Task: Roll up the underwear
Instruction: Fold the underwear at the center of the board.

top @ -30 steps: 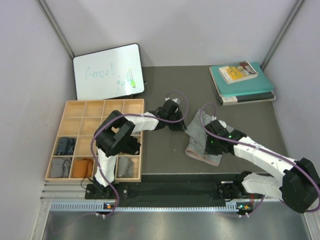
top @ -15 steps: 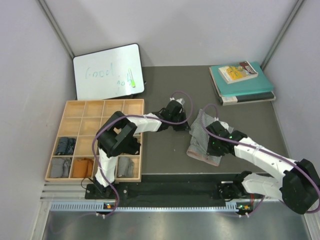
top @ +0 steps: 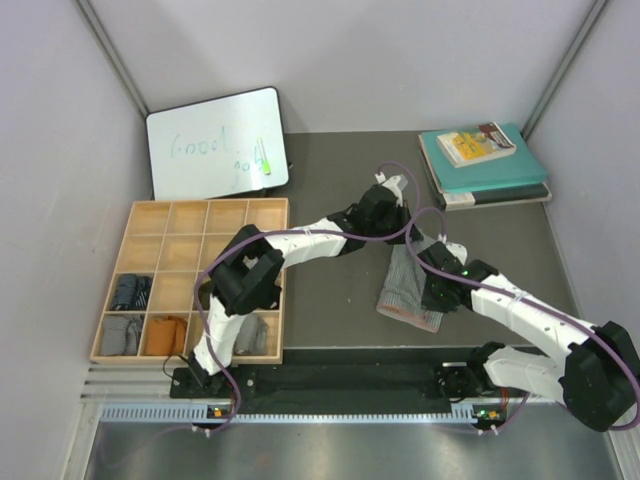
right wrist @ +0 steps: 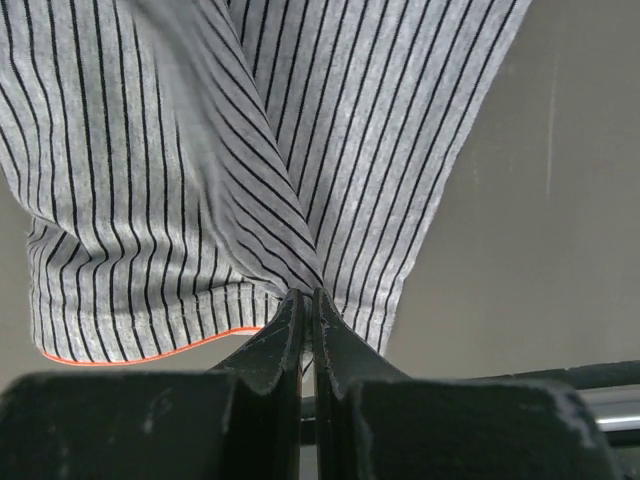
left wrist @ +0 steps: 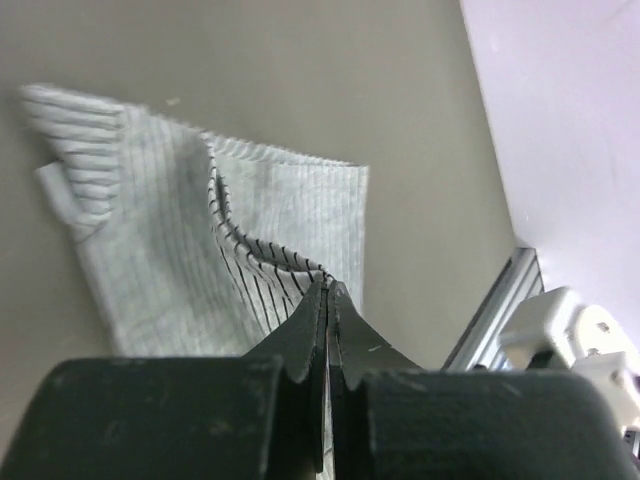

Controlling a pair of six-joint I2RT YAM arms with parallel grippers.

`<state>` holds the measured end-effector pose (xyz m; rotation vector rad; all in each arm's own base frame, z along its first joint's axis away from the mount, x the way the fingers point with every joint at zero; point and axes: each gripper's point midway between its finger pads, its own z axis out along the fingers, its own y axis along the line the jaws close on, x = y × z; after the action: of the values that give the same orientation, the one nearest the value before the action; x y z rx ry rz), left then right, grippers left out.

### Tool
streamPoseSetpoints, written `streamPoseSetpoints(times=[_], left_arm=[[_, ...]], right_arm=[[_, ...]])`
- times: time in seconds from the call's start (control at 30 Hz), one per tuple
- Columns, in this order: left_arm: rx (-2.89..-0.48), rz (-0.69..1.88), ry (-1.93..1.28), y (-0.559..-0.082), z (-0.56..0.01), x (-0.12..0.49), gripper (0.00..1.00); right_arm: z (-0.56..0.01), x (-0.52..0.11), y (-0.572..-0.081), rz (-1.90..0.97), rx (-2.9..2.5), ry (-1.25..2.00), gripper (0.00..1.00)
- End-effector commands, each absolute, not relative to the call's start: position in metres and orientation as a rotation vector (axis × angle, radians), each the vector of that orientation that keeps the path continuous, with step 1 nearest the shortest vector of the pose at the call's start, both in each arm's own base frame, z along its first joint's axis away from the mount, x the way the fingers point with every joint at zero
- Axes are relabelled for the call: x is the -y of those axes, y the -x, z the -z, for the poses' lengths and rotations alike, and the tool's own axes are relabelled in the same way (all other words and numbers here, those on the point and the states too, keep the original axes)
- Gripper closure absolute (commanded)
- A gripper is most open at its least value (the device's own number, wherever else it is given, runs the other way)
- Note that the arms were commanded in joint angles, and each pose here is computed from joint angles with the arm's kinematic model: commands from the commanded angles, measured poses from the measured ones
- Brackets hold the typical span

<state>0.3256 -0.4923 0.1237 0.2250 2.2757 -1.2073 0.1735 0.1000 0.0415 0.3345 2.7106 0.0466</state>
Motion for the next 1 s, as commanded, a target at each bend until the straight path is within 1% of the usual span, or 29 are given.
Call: streamPoseSetpoints(times=[0.0, 0.17, 0.37, 0.97], left_arm=[[-2.185, 1.304, -0.306, -0.323, -0.143, 0.528, 1.0], [-2.171, 1.342, -0.362, -0.31, -0.143, 0.553, 1.0], [-2.179, 1.356, -0.394, -0.301, -0.136, 0.567, 1.0], [-2.175, 1.391, -0.42, -0.287, -0.134, 0.584, 1.0]], right_arm=[[-0.04, -0.086, -0.171, 0.031, -2.7, -0.375, 1.0], [-0.041, -0.081, -0.165, 0.048, -2.703, -0.387, 1.0], [-0.038, -0.078, -0.161, 0.058, -2.706, -0.401, 1.0], [-0.047, -0.069, -0.157, 0.089, -2.668, -0.492, 1.0]])
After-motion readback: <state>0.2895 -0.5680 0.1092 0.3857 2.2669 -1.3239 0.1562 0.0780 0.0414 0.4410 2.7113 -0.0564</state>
